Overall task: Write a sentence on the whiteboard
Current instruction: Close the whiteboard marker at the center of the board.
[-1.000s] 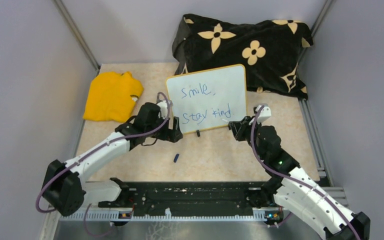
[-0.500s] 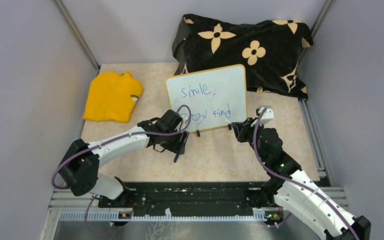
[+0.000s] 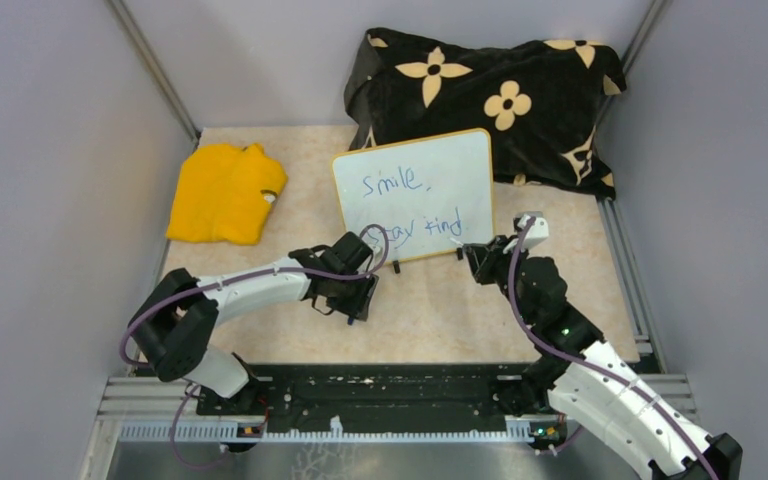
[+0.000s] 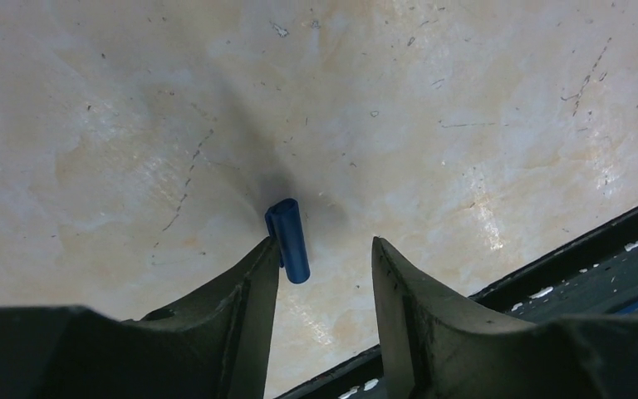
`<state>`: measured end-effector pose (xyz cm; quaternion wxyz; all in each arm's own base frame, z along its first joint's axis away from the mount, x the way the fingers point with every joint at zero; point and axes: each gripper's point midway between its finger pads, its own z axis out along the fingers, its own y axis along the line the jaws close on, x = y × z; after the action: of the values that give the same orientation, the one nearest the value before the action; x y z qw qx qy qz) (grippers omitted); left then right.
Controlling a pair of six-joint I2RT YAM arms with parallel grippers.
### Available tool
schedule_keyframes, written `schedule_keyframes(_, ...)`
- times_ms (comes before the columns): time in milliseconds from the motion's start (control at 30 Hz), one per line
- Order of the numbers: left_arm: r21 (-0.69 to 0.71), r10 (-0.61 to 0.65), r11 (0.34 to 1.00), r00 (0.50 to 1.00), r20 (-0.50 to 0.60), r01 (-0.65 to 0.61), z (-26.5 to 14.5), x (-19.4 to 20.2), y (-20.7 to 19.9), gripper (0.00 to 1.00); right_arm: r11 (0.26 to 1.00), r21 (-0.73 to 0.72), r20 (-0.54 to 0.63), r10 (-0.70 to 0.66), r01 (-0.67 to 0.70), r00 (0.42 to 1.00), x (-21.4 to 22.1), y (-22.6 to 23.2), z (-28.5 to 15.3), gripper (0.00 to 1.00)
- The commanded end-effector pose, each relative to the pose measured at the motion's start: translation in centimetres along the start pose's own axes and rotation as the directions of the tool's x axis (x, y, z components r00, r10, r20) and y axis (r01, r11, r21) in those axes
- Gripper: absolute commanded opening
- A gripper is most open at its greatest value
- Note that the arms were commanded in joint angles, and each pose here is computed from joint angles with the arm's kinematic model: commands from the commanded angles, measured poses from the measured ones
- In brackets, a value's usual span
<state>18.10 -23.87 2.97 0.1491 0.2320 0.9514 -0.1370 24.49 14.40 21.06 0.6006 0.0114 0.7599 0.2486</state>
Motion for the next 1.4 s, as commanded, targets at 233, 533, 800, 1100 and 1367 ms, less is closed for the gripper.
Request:
schedule_keyframes(233,-0.073,-0.041,0.996,0.999,0.009,0.042,1.4,0.2,1.1,0.43,0.999,-0.038,0.054,0.005,-0.003,0.999,-1.2,0.8,0.0,0.00)
schedule_keyframes(533,-0.137,-0.089,0.986,0.996,0.033,0.092,1.5,0.0,2.1,0.30,0.999,-0.040,0.050,0.006,-0.004,0.999,-1.0,0.8,0.0,0.00)
schedule_keyframes(800,-0.187,-0.217,0.952,0.967,0.135,0.240,0.6,0.1,3.4,0.08,0.999,-0.039,0.045,0.008,-0.006,0.999,-0.8,0.7,0.0,0.00)
schedule_keyframes(1100,-0.150,-0.356,0.907,0.907,0.225,0.393,0.6,-0.2,3.4,0.20,0.999,-0.042,0.042,0.008,-0.006,0.999,-0.7,0.8,0.0,0.00)
schedule_keyframes(1367,-0.215,-0.288,0.925,0.947,0.144,0.314,1.4,0.7,3.9,0.31,0.999,-0.042,0.044,0.008,-0.007,0.999,-0.8,0.8,0.0,0.00)
